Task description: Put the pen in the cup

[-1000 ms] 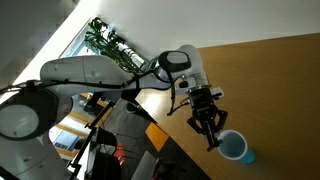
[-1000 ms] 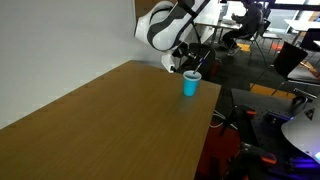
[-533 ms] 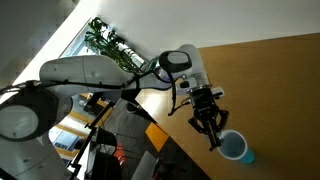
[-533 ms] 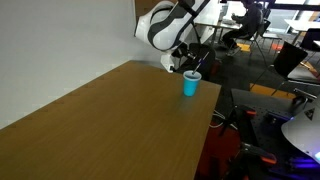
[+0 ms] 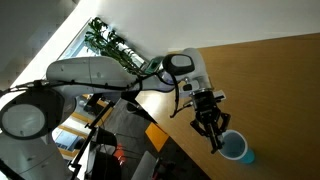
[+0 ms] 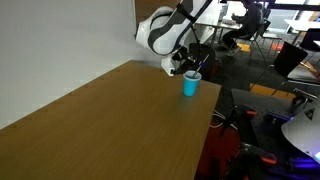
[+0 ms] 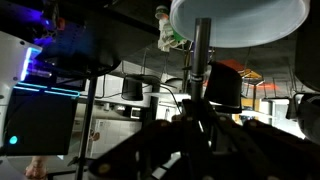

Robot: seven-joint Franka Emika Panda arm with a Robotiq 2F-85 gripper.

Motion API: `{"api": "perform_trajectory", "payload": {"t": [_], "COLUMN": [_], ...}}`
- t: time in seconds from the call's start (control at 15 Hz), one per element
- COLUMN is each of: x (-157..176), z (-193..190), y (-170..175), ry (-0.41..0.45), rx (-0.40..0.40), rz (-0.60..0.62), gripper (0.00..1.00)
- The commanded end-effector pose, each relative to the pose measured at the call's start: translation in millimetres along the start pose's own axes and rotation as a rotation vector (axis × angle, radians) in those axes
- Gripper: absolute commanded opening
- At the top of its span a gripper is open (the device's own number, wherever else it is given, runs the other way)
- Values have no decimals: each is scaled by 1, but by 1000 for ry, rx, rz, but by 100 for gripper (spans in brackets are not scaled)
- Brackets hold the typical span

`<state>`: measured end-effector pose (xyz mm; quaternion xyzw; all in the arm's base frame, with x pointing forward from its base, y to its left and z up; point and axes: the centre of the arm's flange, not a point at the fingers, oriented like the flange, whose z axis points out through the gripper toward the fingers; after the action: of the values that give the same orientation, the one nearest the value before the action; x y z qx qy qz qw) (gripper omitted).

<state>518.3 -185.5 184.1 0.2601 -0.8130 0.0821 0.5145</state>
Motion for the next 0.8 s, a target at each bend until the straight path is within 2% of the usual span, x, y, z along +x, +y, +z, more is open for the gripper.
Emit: {"api": "perform_trajectory", "payload": {"t": [0.0,0.4,0.47,0.6,0.73], "x": [-4,-14,-16,-17,-18], "z": [3,10,10,9,7], "y": [-7,-19,-21,-23,-24], "ry": [-8,-5,-7,-7,-8], "rx": [-11,-21,-21,-18,-14], "rz": [-9,-4,-6,-3,2], "gripper": [3,3,31,43,58]}}
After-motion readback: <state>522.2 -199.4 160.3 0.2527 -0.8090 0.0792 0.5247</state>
